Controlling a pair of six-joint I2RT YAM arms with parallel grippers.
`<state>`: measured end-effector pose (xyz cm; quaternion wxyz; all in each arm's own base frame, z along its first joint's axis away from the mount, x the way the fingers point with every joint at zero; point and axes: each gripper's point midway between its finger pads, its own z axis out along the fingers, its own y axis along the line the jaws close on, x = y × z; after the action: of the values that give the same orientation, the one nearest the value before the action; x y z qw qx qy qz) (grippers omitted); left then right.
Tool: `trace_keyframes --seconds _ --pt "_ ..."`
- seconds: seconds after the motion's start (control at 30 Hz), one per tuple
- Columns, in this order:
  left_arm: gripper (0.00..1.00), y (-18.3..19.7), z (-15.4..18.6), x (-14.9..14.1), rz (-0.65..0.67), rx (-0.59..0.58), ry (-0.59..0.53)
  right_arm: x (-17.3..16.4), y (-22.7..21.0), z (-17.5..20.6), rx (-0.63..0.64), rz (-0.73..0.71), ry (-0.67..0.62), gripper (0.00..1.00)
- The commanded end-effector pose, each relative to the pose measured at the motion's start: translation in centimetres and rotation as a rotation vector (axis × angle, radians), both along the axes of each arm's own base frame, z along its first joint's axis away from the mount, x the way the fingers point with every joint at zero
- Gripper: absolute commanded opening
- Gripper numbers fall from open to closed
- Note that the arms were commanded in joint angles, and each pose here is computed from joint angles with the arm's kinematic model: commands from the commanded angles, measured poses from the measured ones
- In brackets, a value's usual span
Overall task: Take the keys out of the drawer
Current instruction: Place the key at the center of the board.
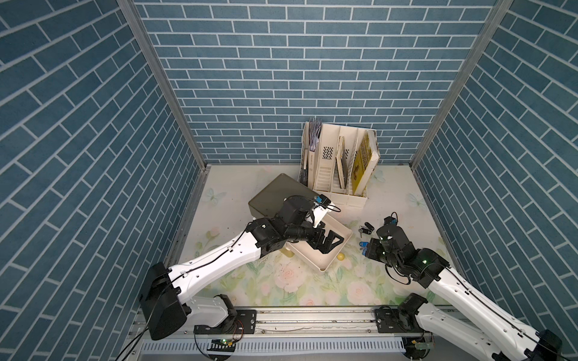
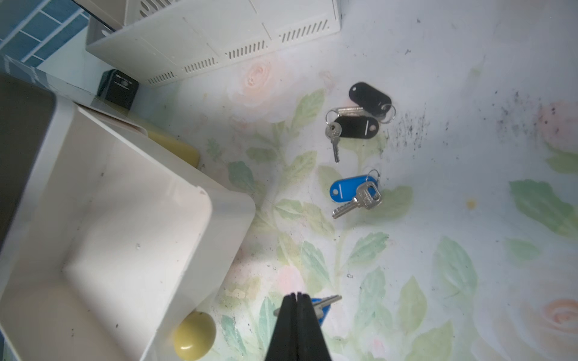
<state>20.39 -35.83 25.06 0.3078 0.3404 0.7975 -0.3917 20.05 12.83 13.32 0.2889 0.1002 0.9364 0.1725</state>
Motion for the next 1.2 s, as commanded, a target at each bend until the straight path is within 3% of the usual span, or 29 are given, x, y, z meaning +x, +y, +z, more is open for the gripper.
trace_keyframes --seconds 0.0,0.7,1.17 --pt "1.0 -0.9 1.2 0.1 -0.009 -0.025 -0.038 0.1 0.5 -0.7 0.07 -0.031 0.001 0.0" --pt "1.0 -1.5 -0.1 0.2 -0.005 0.016 -0.02 1.5 2.1 -6.5 0.275 -0.024 0.083 0.0" --pt "1.0 -1.6 0.0 0.3 -0.003 0.019 -0.019 4.2 -1.9 -7.9 0.218 -0.087 0.09 0.0"
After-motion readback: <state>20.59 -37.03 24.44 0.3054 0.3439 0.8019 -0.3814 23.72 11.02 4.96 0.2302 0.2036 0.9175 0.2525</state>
